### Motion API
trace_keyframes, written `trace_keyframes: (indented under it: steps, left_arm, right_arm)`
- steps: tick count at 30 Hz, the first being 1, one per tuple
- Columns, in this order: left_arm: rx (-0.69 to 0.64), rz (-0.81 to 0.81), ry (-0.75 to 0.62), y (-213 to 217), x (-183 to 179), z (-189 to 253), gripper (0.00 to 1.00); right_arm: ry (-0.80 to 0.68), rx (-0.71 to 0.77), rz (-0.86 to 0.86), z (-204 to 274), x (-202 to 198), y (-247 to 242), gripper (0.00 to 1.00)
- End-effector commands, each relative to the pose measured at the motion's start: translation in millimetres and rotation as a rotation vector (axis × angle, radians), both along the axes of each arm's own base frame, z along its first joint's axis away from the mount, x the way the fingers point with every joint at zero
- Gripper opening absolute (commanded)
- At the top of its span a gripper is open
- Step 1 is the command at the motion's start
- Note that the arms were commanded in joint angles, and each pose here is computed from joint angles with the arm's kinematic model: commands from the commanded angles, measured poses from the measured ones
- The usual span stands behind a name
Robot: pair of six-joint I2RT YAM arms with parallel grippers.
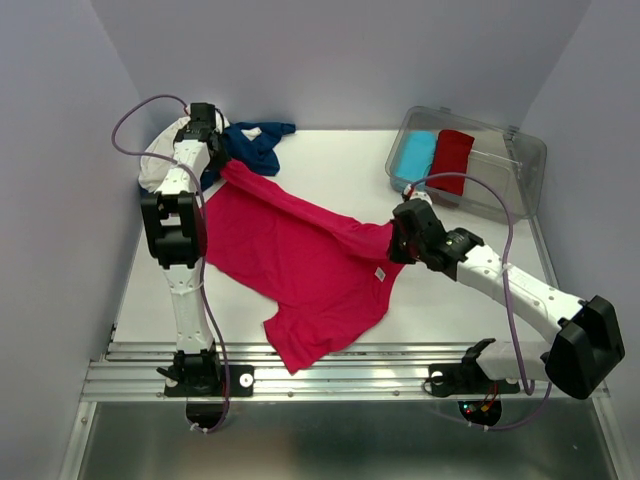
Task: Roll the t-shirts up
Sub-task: Fold the T-shirt at the center of the board.
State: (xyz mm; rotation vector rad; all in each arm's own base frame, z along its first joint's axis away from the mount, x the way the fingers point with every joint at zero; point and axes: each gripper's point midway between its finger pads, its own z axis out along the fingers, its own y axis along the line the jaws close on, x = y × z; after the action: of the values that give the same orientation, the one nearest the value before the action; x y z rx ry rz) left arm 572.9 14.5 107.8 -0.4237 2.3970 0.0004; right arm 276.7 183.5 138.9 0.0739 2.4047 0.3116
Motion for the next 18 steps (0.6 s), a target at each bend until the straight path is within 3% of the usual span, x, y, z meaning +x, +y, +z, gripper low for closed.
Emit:
trace_keyframes:
  steps: [1, 18]
  left_arm:
    - [0.027, 0.011, -0.037, 8, -18, 35, 0.00]
    - [0.058, 0.068, 0.098, 22, -63, -2, 0.00]
  right_arm:
    - [-0.001, 0.011, 0.008, 0, -9, 3, 0.01]
    - [0.095, 0.007, 0.084, -35, -44, 18, 0.01]
